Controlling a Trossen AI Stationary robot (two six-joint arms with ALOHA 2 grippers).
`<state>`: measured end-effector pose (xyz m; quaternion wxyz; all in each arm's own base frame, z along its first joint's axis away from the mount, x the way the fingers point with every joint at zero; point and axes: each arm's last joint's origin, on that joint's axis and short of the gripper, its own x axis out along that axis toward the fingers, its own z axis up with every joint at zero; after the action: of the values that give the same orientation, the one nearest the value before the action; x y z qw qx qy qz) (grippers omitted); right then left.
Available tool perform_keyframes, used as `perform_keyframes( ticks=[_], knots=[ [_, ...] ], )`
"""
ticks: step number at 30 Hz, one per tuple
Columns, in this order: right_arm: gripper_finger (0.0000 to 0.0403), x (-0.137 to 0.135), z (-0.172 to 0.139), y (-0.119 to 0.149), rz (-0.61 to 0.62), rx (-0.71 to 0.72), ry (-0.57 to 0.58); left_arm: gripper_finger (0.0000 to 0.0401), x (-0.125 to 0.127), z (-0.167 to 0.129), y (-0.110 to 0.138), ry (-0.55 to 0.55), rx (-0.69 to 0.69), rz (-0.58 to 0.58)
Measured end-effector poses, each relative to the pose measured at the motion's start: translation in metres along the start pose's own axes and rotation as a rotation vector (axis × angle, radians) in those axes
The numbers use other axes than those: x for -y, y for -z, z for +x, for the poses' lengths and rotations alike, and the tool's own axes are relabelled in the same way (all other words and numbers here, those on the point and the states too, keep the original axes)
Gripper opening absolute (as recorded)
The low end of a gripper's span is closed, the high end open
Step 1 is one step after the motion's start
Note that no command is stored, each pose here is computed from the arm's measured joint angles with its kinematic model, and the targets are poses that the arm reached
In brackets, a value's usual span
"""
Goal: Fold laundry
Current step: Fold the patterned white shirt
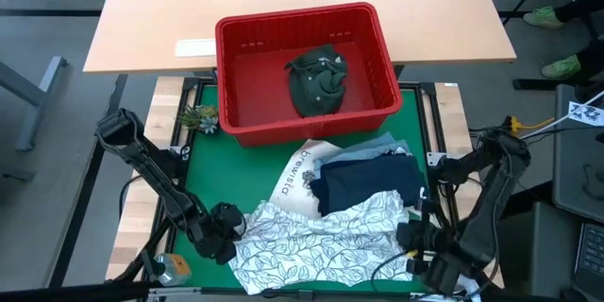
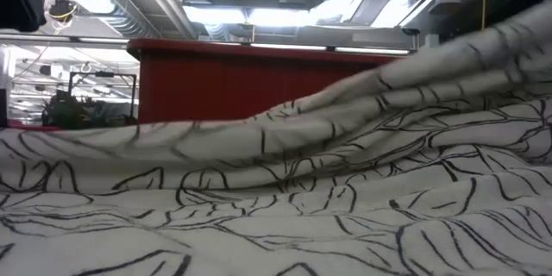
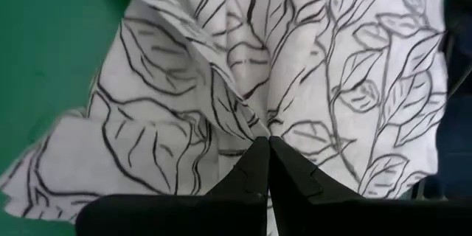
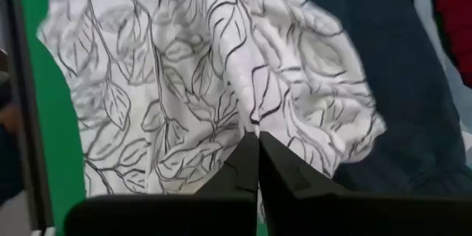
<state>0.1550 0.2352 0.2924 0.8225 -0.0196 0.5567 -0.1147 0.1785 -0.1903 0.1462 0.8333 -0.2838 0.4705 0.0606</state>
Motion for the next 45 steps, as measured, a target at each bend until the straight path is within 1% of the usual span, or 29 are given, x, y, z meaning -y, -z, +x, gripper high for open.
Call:
perform_keyframes(
  ticks=[5,8,11,14,17,20,23,25,29,32,34,37,39,41,45],
  knots=[
    [0.0008,-0.014,0.016,0.005,-0.035,-0.067,0.042,0.0000,-0.001,0.002,-0.005,-0.003,-0.001,-0.018],
    [0.0015,-0.017,0.021,0.004,-0.072,-0.109,0.043,0.0000,-0.002,0.002,-0.007,-0.002,-0.008,-0.027],
    [0.0017,-0.018,0.024,0.003,-0.075,-0.136,0.046,0.0007,-0.003,0.003,-0.009,-0.001,-0.018,-0.031],
    [0.0018,-0.017,0.025,0.002,-0.070,-0.137,0.048,0.0035,-0.003,0.004,-0.011,-0.005,-0.010,-0.038],
    [0.0018,-0.017,0.024,0.002,-0.070,-0.137,0.048,0.0075,-0.004,0.004,-0.013,-0.009,-0.002,-0.032],
    [0.0018,-0.017,0.024,0.002,-0.070,-0.137,0.048,0.0111,-0.004,0.005,-0.017,0.002,0.011,0.008],
    [0.0018,-0.017,0.024,0.002,-0.070,-0.137,0.048,0.0134,-0.003,0.006,-0.021,0.018,0.032,0.053],
    [0.0018,-0.017,0.024,0.002,-0.070,-0.137,0.048,0.0142,-0.003,0.007,-0.025,0.015,0.060,0.051],
    [0.0019,-0.017,0.024,0.002,-0.070,-0.137,0.048,0.0142,-0.005,0.006,-0.034,0.008,0.101,0.033],
    [0.0019,-0.017,0.024,0.002,-0.070,-0.136,0.047,0.0135,-0.006,0.005,-0.039,0.014,0.101,0.023],
    [0.0019,-0.017,0.024,0.002,-0.069,-0.136,0.045,0.0130,-0.006,0.003,-0.040,0.036,0.069,0.016],
    [0.0019,-0.017,0.024,0.002,-0.069,-0.135,0.044,0.0125,-0.006,0.002,-0.039,0.075,-0.021,0.013],
    [0.0019,-0.018,0.025,0.001,-0.066,-0.134,0.040,0.0122,-0.005,0.002,-0.038,0.086,-0.039,0.001],
    [0.0019,-0.020,0.024,0.002,-0.056,-0.158,0.005,0.0120,-0.005,0.002,-0.038,0.085,-0.036,-0.005],
    [0.0020,-0.029,0.024,0.001,-0.025,-0.207,-0.110,0.0120,-0.006,0.002,-0.039,0.071,-0.007,-0.008]
  ],
)
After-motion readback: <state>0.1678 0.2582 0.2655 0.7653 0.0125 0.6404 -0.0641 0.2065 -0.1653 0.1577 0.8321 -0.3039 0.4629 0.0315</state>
